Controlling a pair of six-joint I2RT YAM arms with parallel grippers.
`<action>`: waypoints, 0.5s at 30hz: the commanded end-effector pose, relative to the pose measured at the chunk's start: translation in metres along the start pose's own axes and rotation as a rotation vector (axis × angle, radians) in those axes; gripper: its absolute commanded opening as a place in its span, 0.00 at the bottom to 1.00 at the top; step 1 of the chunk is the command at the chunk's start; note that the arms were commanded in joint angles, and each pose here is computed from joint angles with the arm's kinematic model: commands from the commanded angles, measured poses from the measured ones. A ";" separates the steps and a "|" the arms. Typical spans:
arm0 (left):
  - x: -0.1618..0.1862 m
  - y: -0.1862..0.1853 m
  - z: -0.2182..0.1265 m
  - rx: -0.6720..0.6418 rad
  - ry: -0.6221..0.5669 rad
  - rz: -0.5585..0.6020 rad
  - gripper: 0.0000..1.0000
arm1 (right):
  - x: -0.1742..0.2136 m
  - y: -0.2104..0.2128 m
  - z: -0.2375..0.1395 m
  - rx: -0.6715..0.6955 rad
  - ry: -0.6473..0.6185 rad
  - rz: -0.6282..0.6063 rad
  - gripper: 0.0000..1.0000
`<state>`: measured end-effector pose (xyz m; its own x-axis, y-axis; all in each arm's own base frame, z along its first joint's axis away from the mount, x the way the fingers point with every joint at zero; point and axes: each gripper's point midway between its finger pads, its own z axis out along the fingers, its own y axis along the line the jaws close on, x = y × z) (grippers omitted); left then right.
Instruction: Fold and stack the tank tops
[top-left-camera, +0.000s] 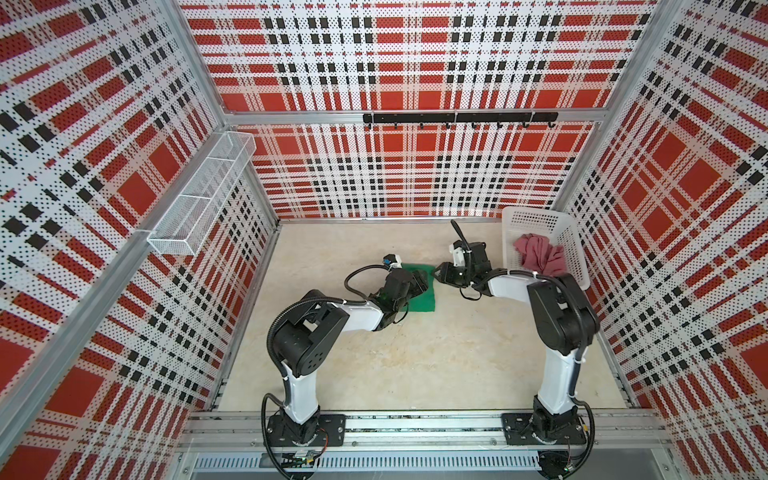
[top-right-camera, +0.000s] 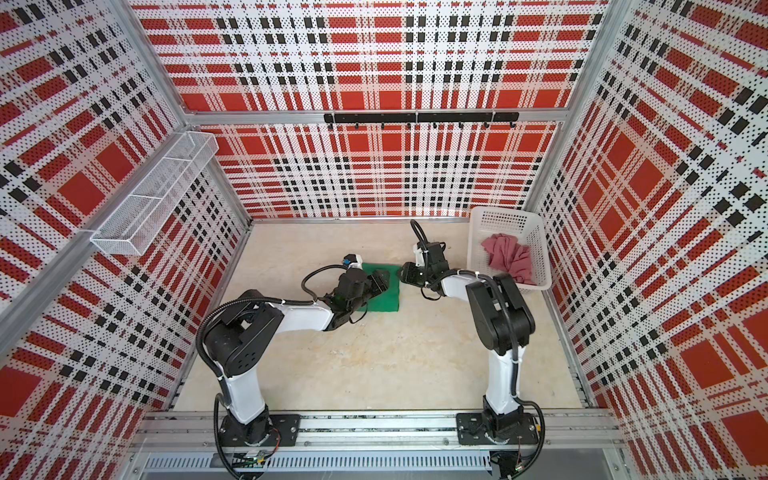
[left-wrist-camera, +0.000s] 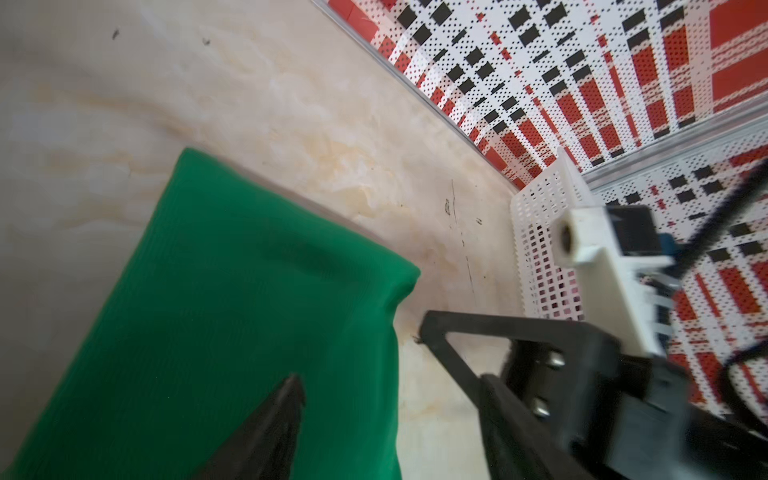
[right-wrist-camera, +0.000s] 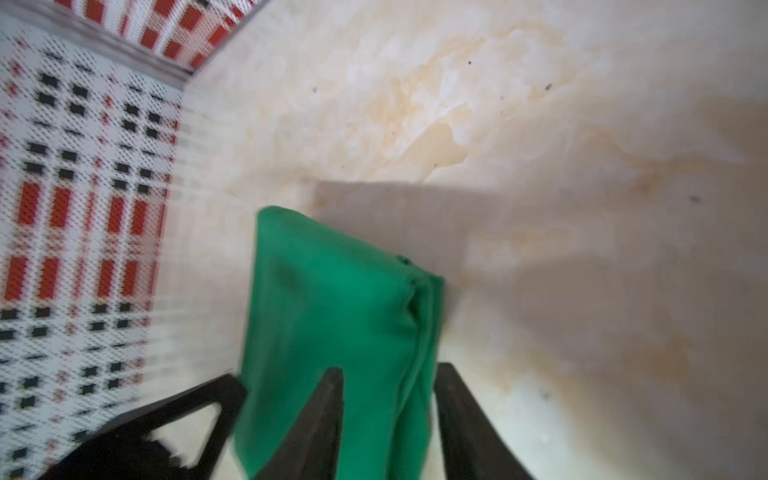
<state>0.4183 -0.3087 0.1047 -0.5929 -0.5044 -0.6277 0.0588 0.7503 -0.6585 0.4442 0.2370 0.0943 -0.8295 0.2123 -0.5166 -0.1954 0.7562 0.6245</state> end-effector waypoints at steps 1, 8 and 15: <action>0.011 0.011 0.002 -0.118 0.027 0.145 0.81 | -0.015 0.039 -0.057 -0.064 -0.032 -0.113 0.53; 0.038 0.033 -0.001 -0.274 0.138 0.326 0.95 | -0.005 0.070 -0.128 -0.187 -0.016 -0.159 0.67; 0.075 0.057 0.010 -0.299 0.261 0.348 0.97 | -0.004 0.107 -0.182 -0.308 -0.094 -0.265 0.79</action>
<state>0.3953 -0.3106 0.0439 -0.7048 -0.1842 -0.6851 0.0703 0.9428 -0.3258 0.3513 0.2021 0.2537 -0.7061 0.1361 -0.6949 -0.4813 0.6276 0.6119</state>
